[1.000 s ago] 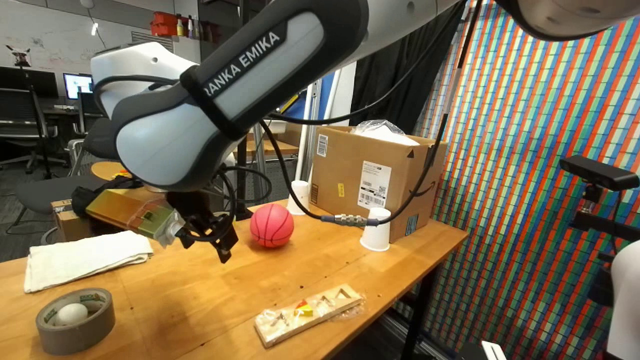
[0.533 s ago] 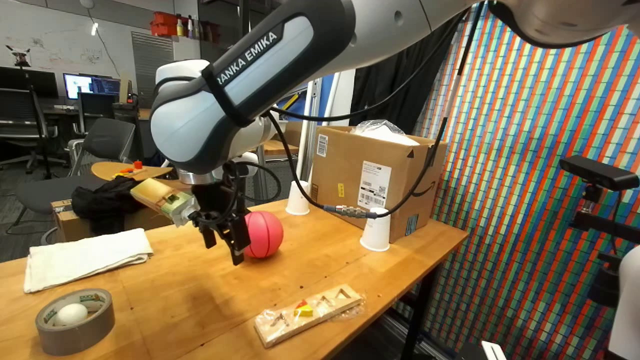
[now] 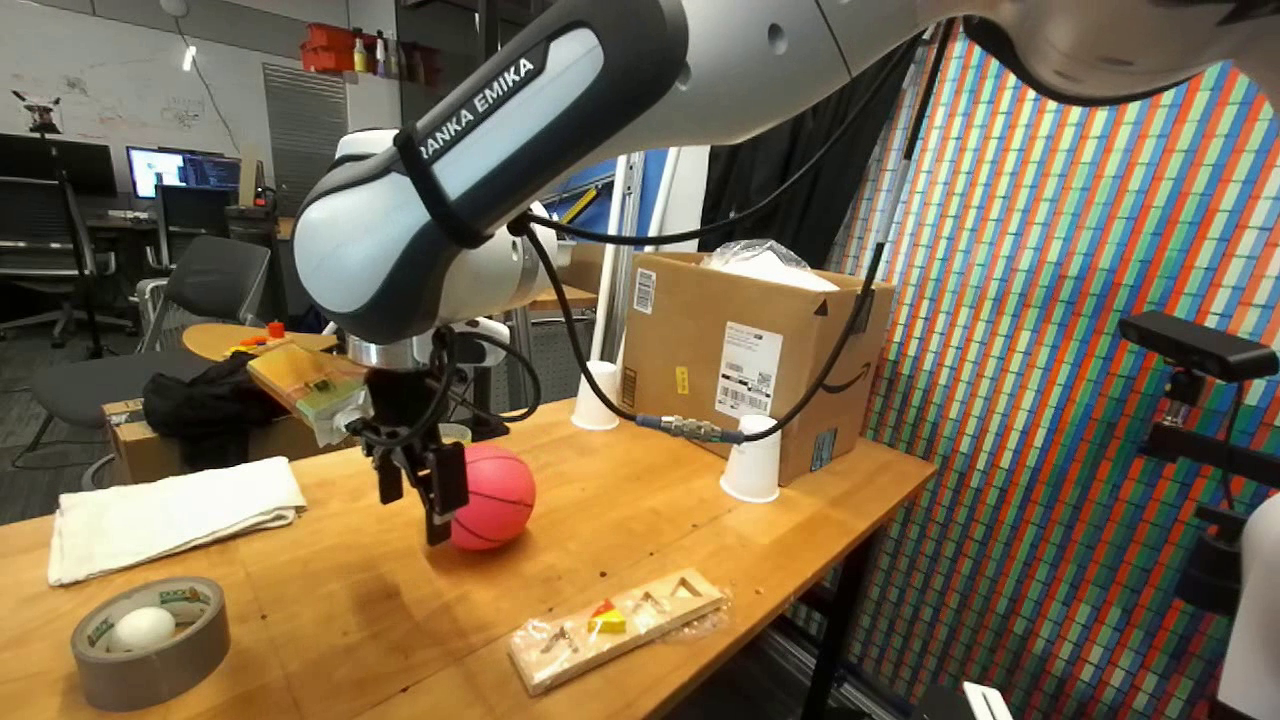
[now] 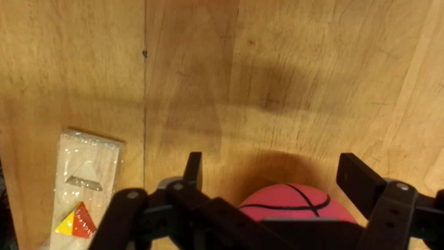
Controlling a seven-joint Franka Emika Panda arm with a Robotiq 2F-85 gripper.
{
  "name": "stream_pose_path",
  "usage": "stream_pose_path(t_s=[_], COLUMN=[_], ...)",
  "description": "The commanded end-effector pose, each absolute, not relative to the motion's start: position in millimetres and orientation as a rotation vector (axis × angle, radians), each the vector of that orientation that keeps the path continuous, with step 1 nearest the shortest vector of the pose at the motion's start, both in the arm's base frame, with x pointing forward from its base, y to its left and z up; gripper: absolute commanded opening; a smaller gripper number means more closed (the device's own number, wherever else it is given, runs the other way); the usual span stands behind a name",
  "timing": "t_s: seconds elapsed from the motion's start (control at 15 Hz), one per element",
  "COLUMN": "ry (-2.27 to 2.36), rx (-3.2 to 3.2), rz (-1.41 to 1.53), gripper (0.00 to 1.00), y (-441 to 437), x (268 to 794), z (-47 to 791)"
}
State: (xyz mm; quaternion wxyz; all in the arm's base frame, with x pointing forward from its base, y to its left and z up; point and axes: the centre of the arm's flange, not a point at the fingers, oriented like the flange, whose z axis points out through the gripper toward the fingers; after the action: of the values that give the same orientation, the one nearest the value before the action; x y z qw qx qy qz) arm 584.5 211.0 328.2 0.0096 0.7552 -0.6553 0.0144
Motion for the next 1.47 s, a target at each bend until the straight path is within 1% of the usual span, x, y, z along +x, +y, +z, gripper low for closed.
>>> stream_pose_path(t_s=[0.0,0.6,1.07,1.4], ry=[-2.068,-2.124,-2.075,-2.037], rx=[2.435,2.434,2.482,2.459], rz=[-0.005,-0.115,-0.021,-0.042], gripper=[1.00,1.00,1.00,1.00], y=[223.0,220.2,209.2,185.4], x=[593.7,596.7,621.1,635.4], z=[328.0,312.5,330.6,318.7])
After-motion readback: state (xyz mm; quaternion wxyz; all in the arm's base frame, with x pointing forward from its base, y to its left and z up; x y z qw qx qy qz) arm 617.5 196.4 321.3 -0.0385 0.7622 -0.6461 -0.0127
